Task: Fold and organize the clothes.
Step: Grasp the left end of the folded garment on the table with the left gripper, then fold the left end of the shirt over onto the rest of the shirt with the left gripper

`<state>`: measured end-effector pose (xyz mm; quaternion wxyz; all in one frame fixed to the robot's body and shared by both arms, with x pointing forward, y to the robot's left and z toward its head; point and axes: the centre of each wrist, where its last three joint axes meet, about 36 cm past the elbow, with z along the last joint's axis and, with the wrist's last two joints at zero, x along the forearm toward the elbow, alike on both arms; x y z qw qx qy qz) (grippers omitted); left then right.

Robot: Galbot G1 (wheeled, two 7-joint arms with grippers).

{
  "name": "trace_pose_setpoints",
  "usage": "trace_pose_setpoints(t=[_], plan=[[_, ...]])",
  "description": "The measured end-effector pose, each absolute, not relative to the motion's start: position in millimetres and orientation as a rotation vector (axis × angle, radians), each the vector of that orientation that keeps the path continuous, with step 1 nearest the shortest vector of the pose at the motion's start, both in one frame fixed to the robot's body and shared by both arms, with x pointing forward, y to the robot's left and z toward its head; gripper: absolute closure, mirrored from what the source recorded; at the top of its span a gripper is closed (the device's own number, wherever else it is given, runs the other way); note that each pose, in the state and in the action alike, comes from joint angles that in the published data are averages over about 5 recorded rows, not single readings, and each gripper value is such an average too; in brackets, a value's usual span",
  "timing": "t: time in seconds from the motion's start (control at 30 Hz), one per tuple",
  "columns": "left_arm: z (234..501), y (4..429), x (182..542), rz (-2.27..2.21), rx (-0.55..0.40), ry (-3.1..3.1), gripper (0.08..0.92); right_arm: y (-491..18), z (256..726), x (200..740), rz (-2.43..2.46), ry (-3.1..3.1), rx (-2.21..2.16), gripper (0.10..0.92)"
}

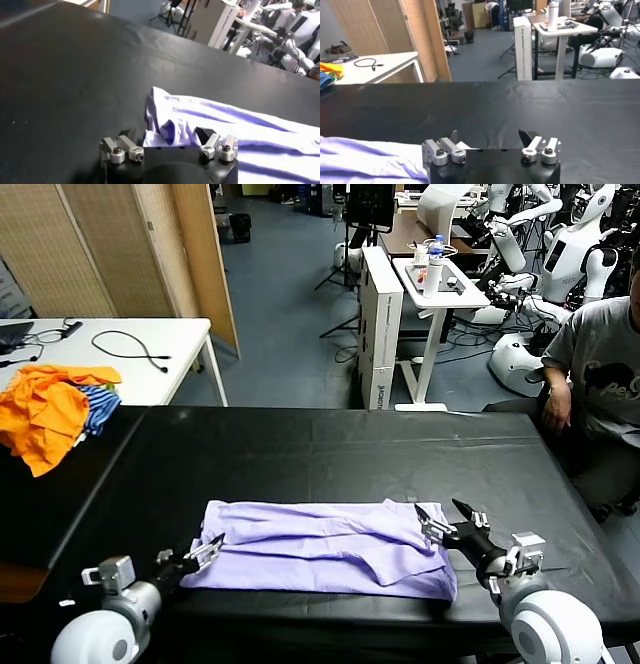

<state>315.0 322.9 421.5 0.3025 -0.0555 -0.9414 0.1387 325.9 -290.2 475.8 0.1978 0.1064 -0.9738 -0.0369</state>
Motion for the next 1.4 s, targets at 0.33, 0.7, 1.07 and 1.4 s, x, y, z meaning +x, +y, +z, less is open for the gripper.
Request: trace_pose_setpoints(t=[0.33, 0.7, 1.07, 1.4], plan=[[418, 319, 313, 0.373, -0.152, -2.479, 0.797, -289, 475, 327, -0.105, -2.724, 0.299, 0.115], [431, 325, 312, 0.071, -0.120, -2.550, 0.818, -288, 475, 326, -0.113, -2.720, 0.286, 0.115], [451, 383, 318, -0.409, 0.014, -2.621, 0.818, -286, 472, 318, -0.135, -2.710, 0.276, 0.115], [469, 374, 312, -0.410, 0.015, -2.675, 0.818, -288, 466, 310, -0.132, -2.706, 0.232, 0.115]])
